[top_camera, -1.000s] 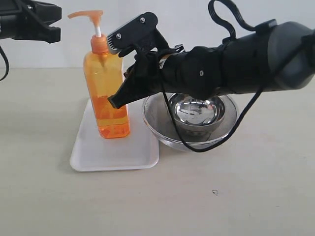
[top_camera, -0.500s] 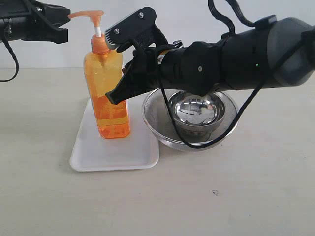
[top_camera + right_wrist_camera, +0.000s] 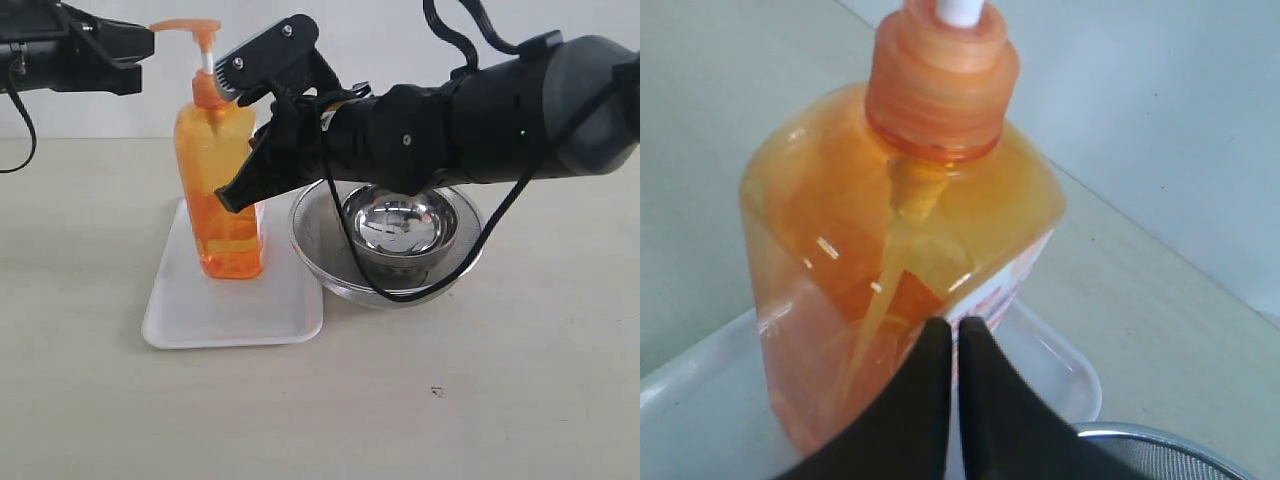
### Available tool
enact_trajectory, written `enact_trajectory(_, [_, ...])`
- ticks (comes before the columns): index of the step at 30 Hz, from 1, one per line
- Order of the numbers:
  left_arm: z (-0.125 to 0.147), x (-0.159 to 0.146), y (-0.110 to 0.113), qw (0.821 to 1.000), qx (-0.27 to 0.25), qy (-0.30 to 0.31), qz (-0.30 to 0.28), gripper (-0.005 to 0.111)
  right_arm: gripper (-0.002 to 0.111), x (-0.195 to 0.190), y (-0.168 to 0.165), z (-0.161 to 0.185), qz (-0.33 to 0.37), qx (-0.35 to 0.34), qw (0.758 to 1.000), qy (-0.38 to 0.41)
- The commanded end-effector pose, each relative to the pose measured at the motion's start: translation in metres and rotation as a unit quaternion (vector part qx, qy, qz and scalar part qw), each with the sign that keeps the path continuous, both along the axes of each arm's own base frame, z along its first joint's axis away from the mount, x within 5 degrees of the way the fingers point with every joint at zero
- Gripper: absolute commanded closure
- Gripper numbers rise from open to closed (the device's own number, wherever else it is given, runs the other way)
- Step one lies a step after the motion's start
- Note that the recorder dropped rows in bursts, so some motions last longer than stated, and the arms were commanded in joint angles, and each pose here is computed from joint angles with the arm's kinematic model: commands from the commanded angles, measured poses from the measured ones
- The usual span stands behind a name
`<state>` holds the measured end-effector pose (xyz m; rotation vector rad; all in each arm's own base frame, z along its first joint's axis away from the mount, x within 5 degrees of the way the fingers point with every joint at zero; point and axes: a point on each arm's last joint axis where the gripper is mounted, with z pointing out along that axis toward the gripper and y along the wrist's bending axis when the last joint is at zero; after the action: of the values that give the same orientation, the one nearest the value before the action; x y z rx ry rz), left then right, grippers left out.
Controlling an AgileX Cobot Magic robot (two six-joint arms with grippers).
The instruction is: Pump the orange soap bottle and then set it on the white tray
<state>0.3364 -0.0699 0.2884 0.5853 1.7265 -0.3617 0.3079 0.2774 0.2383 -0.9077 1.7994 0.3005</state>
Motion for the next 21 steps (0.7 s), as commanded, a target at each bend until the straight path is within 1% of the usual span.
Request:
enact_trajectory(1, [0.001,0.002,0.003,1.0,0.009,0.006,0.022,0.102,0.107,0.001,0.001,0.002,0.001,0.001,1.0,-0.006])
enact_trajectory(3, [-0.001,0.003,0.006,0.999,0.022,0.008,0.034,0.102,0.107,0.001,0.001,0.002,0.001,0.001,1.0,-0.006])
enact_trajectory(5, [0.0,0.003,0.006,0.999,0.034,-0.001,0.033,0.102,0.107,0.001,0.001,0.002,0.001,0.001,1.0,-0.006])
enact_trajectory(9, [0.001,0.005,0.009,0.998,0.022,-0.004,0.052,0.102,0.107,0.001,0.001,0.002,0.001,0.001,1.0,-0.005])
enact_trajectory(12, [0.003,0.006,0.009,0.998,0.023,-0.018,0.053,0.102,0.107,0.0,0.001,0.002,0.002,0.0,1.0,-0.004])
enact_trajectory(15, [0.007,0.007,0.009,0.998,0.005,-0.03,0.057,0.102,0.107,0.0,0.001,0.002,0.002,0.0,1.0,-0.003])
enact_trajectory(21, [0.017,0.008,0.005,0.998,-0.005,-0.059,0.037,0.102,0.107,0.0,0.001,0.001,0.002,-0.001,1.0,-0.003])
